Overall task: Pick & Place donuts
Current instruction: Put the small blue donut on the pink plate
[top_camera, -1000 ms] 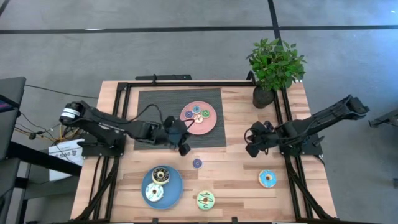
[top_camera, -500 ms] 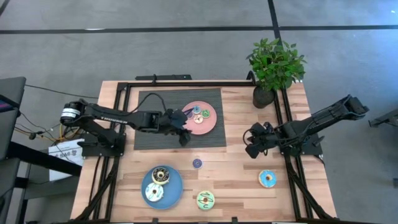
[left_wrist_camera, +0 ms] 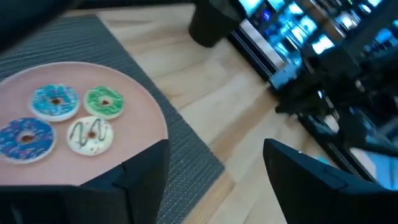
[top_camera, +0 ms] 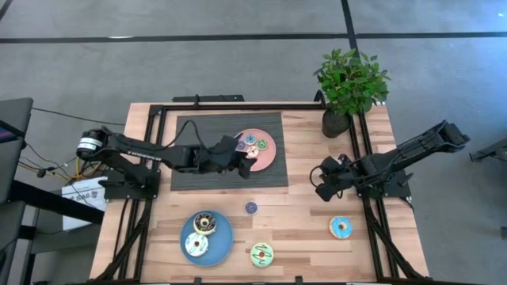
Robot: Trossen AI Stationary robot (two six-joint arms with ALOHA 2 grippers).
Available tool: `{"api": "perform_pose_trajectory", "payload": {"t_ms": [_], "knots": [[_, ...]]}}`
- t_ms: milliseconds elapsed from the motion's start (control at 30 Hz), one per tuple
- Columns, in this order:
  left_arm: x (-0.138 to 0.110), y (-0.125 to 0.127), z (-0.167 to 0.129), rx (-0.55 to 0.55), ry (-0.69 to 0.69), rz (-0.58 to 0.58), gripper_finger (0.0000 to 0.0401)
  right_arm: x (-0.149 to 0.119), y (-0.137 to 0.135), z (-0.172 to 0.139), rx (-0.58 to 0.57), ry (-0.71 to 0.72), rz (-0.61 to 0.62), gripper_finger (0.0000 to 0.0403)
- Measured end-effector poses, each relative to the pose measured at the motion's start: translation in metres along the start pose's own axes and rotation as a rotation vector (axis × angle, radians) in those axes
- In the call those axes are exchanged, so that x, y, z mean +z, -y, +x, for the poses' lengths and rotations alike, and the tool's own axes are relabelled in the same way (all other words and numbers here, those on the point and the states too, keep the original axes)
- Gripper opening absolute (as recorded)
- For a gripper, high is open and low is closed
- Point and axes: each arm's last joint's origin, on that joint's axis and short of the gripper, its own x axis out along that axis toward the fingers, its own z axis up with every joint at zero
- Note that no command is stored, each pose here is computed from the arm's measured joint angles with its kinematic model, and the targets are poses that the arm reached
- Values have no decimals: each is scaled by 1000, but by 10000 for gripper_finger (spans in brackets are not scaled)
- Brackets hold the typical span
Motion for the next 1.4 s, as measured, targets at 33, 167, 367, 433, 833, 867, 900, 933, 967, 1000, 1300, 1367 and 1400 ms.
{"api": "perform_pose_trajectory", "payload": {"t_ms": [33, 167, 367, 433, 833, 867, 900, 933, 967, 1000, 1300, 1367, 1400], "knots": [[-1, 5, -3, 14, 20, -12, 252, -1, 0, 0, -5, -6, -12, 1], [-16, 30, -5, 124, 52, 18, 252, -5, 1, -1, -22, -29, -120, 0], [-40, 79, 26, 232, -31, 39, 252, -6, 3, -2, -32, -42, -226, 0], [-49, 90, 40, 296, -114, 57, 252, -6, 3, -2, -32, -41, -228, 0], [-83, 119, 103, 533, -622, 74, 251, -7, 4, -2, -44, -54, -237, 0], [-87, 117, 107, 544, -653, 72, 251, -7, 4, -2, -44, -54, -237, 0], [-90, 116, 110, 556, -680, 71, 251, -7, 4, -2, -45, -55, -237, 0], [-93, 114, 114, 564, -696, 71, 251, -8, 5, -2, -48, -59, -238, 0], [-95, 114, 115, 566, -702, 71, 251, -8, 5, -2, -49, -65, -240, 0], [-95, 113, 115, 568, -703, 71, 251, -8, 5, -2, -48, -71, -242, 0], [-93, 111, 113, 600, -660, 72, 251, -9, 5, -2, -37, -86, -241, 0], [-92, 111, 114, 596, -659, 75, 251, -9, 5, -2, -37, -86, -241, 0], [-92, 111, 114, 592, -660, 73, 251, -9, 5, -2, -36, -85, -240, 0]]}}
